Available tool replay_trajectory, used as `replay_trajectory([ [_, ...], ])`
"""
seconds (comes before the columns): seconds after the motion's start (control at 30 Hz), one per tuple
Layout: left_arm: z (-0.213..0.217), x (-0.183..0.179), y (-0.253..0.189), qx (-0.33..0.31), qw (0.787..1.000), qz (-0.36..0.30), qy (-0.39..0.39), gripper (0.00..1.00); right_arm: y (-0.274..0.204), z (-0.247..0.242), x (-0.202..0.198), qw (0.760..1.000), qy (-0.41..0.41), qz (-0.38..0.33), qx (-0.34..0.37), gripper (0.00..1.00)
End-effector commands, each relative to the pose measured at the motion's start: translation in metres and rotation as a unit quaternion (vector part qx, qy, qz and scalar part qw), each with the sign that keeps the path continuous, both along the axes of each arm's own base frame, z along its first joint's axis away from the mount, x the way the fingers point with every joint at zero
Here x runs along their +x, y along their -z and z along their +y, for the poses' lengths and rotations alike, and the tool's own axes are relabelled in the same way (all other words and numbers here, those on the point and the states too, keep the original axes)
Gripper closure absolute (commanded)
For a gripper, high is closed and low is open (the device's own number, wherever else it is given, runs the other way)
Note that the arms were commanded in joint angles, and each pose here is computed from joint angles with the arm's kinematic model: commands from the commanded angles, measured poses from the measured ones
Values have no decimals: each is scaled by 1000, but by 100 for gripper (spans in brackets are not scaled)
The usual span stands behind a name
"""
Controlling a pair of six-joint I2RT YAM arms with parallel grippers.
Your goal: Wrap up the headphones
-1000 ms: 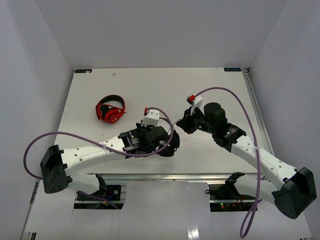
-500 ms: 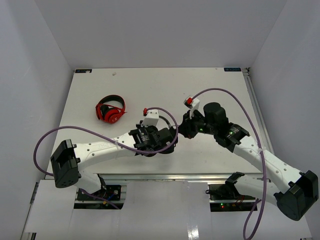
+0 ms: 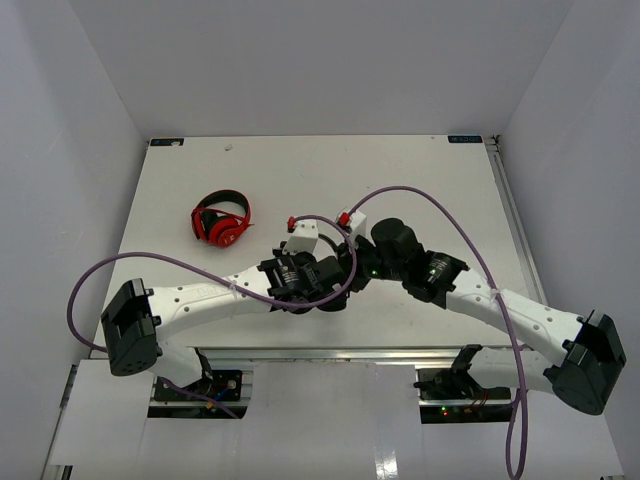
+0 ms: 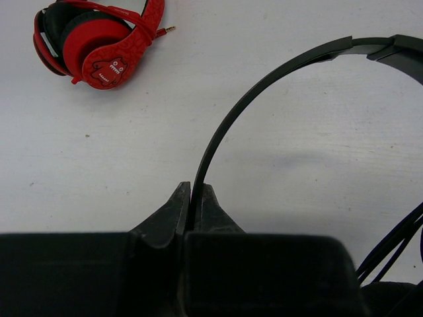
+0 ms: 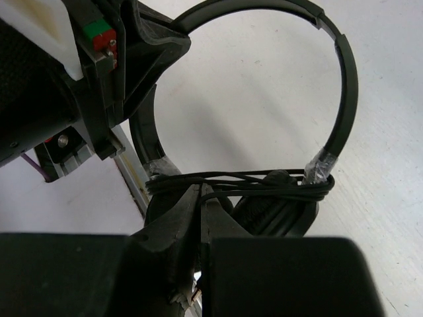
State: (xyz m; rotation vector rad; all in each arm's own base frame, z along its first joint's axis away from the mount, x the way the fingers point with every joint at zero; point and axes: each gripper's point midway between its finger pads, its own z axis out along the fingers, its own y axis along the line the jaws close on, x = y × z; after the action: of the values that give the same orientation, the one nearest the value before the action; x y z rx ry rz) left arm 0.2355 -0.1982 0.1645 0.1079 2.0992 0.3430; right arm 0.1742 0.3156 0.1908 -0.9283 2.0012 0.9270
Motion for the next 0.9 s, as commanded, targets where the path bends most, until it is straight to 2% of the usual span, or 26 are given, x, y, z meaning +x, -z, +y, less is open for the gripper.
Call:
replay_trajectory([
  [0.0, -4, 2, -10, -38, 999, -10, -1, 100, -41, 36, -8, 998, -20, -37, 54, 91],
  [0.2, -5, 0, -16, -65, 998, -13, 3, 100, -35, 39, -8, 998, 2, -42, 36, 79],
  [0.27, -5, -1, -17, -73, 997, -13, 4, 100, -35, 39, -10, 998, 4, -44, 34, 78],
  [0.5, -5, -2, -23, -96, 995, -21, 3, 100, -41, 40, -18, 998, 5, -52, 37, 81],
  [0.63, -2, -2, -28, -117, 993, -31, -7, 100, -40, 36, -13, 997, 38, -62, 28, 83],
  [0.7, 2, -2, -34, -147, 988, -47, -24, 100, -43, 36, -13, 996, 53, -66, 33, 88],
  [0.87, 9, -5, -28, -210, 974, -69, -58, 100, -52, 35, -8, 991, 92, -80, 49, 91],
])
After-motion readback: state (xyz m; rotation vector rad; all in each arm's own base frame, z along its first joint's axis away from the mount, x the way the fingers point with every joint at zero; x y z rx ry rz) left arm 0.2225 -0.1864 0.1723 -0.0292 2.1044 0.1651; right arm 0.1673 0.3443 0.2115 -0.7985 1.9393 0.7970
